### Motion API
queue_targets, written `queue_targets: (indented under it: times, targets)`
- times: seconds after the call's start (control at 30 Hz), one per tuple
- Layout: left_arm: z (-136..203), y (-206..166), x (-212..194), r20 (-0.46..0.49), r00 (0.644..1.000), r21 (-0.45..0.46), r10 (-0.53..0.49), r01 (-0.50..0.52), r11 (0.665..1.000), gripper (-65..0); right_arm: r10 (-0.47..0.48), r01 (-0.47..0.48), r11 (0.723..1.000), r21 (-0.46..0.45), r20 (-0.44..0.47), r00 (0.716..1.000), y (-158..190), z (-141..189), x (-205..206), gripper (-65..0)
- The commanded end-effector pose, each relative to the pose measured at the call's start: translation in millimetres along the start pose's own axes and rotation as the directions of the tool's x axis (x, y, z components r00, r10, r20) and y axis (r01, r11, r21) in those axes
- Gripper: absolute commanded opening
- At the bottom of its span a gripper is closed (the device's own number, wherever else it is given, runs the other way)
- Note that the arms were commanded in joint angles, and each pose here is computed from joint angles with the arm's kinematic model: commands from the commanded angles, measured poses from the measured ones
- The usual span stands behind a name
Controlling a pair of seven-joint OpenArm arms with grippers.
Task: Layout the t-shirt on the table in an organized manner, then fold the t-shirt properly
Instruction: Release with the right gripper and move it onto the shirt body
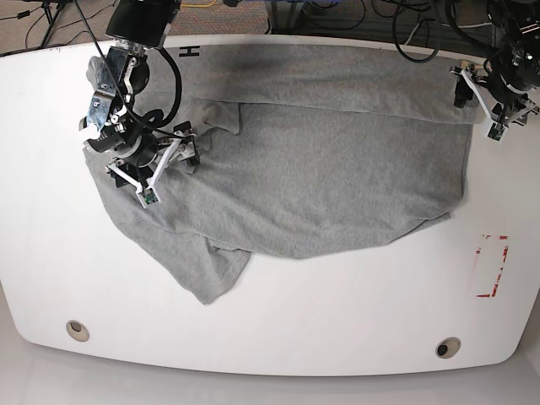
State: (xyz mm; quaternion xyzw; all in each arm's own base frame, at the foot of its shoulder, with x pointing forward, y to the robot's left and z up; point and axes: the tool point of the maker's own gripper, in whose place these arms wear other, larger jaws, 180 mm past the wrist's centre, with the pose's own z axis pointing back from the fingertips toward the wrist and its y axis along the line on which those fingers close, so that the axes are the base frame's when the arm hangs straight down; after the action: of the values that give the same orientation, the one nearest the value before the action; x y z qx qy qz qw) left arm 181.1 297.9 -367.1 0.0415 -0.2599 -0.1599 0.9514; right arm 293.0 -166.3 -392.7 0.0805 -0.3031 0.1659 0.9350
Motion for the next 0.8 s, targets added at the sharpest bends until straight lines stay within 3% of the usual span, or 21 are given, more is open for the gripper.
queue_targets:
  times: [0.0, 0.6, 0.77]
  targets:
    - [4.1, 5.1, 7.9, 0.028, 0.999, 0.013, -0.014, 0.014, 1.000, -21.1, 0.002, -0.002, 1.000, -0.001, 0.036, 0.999, -3.0, 1.5, 10.6, -16.3]
    - [3.5, 4.2, 9.5, 0.033, 0.999, 0.011, -0.015, 0.015, 1.000, -21.1, -0.014, 0.013, 1.000, 0.017, 0.022, 1.000, -0.4, -2.9, 4.2, -60.1]
    - [3.0, 5.7, 12.3, 0.038, 0.999, 0.015, -0.015, 0.015, 1.000, -21.1, -0.007, 0.006, 1.000, 0.011, 0.036, 0.999, -0.4, 0.1, 8.5, -62.3]
